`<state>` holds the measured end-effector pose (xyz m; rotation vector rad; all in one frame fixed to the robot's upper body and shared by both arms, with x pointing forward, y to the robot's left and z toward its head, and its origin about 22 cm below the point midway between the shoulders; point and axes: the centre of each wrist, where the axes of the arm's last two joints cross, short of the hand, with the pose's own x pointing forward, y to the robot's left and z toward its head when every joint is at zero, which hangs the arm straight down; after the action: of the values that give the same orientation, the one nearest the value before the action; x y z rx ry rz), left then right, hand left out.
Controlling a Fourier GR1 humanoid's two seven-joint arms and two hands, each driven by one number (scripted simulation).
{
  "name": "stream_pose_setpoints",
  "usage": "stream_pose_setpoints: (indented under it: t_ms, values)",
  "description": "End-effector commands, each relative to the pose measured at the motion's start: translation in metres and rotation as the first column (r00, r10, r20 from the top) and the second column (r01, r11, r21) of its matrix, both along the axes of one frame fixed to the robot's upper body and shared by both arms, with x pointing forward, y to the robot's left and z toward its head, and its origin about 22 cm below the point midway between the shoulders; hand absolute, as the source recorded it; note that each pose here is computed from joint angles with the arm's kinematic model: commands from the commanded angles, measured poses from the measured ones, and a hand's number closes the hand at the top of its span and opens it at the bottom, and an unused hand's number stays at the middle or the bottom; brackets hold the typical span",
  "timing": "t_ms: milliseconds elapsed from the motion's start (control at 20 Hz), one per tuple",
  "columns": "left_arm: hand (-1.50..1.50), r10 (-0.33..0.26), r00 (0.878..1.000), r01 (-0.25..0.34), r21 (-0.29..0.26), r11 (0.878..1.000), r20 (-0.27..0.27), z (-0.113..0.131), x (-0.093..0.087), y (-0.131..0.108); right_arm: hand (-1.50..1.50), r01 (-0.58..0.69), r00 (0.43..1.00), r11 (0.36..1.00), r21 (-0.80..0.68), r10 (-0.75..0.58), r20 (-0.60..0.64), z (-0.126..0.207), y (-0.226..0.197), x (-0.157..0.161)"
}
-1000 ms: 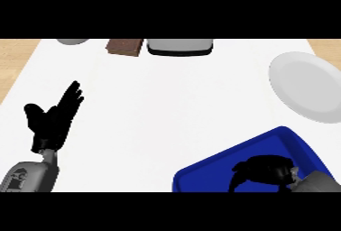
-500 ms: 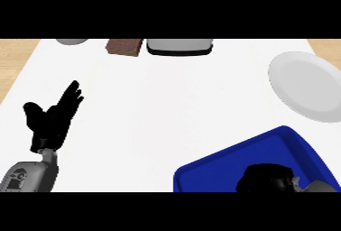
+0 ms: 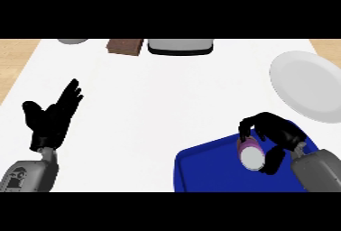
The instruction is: Pick the can from the tray and place it in the plate
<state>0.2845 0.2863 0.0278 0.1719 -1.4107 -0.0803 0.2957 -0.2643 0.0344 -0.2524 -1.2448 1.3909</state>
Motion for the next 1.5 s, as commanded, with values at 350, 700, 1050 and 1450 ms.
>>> stream_pose_setpoints:
  t_ms: [350, 700, 1050, 1450]
  values:
    - [0.00, -0.027, 1.000, 0.027, 0.014, 1.000, 0.004, 0.003, 0.003, -0.001, 1.50, 0.664, 0.423, 0.700, 0.263, -0.642, 0.640, 0.077, 0.011, 0.065]
    - [0.00, -0.028, 1.000, 0.028, -0.017, 0.999, -0.005, -0.003, -0.002, -0.007, 1.50, 0.782, 0.194, 0.485, 0.392, -0.787, 0.586, 0.058, 0.007, 0.098]
    - [0.00, -0.028, 1.000, 0.028, 0.008, 1.000, -0.006, -0.020, -0.009, -0.011, 1.50, 0.811, 0.104, 0.375, 0.449, -0.848, 0.520, 0.072, -0.070, 0.109]
    - [0.00, -0.021, 1.000, 0.021, 0.008, 1.000, 0.012, -0.008, 0.006, -0.018, 1.50, 0.867, 0.085, 0.333, 0.370, -0.831, 0.549, 0.051, -0.126, 0.108]
